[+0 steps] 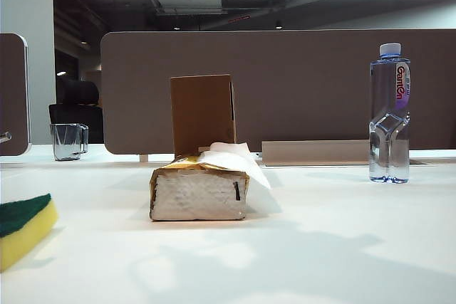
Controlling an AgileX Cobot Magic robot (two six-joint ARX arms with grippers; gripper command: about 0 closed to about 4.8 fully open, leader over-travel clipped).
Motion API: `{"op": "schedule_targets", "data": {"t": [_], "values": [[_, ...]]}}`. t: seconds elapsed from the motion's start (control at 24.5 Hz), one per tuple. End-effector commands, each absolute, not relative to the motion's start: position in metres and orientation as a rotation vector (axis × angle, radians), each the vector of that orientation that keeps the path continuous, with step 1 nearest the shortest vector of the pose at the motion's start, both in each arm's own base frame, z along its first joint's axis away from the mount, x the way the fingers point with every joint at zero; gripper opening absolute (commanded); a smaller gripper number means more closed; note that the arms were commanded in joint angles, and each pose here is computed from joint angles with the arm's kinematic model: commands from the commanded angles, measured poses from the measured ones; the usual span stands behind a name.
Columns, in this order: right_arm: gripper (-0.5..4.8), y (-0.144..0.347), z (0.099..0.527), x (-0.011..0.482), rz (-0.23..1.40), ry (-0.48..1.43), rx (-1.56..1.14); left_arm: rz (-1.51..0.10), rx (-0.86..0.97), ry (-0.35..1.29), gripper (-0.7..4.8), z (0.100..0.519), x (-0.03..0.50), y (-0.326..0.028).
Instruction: Move the sponge from left to right to wipe the table, avoiding obstacles on the table, and finally reaching the bottle of mineral water.
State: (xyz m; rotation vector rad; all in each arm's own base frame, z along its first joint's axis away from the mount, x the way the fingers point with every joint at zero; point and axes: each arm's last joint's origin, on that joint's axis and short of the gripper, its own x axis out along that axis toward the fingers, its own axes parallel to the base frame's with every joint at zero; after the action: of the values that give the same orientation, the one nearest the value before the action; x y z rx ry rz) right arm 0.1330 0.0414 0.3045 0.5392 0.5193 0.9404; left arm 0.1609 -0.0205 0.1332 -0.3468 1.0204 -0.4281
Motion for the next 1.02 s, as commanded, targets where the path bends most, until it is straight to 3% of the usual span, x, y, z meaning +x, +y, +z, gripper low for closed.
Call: {"op": "schedule_targets", "data": {"t": [0.04, 0.69, 1.02], "values": [[3.05, 0.041, 0.308, 0.132, 0.953, 0.498, 0.531, -0.408, -0.361, 1.116, -0.06, 0.124, 0.151, -0.02], [3.05, 0.042, 0.308, 0.132, 0.954, 0.498, 0.531, -0.486, -0.283, 1.02, -0.06, 0.133, 0.15, -0.083], [3.05, 0.042, 0.308, 0.132, 0.954, 0.499, 0.531, -0.523, -0.358, 1.022, -0.06, 0.124, 0.158, -0.101]]}}
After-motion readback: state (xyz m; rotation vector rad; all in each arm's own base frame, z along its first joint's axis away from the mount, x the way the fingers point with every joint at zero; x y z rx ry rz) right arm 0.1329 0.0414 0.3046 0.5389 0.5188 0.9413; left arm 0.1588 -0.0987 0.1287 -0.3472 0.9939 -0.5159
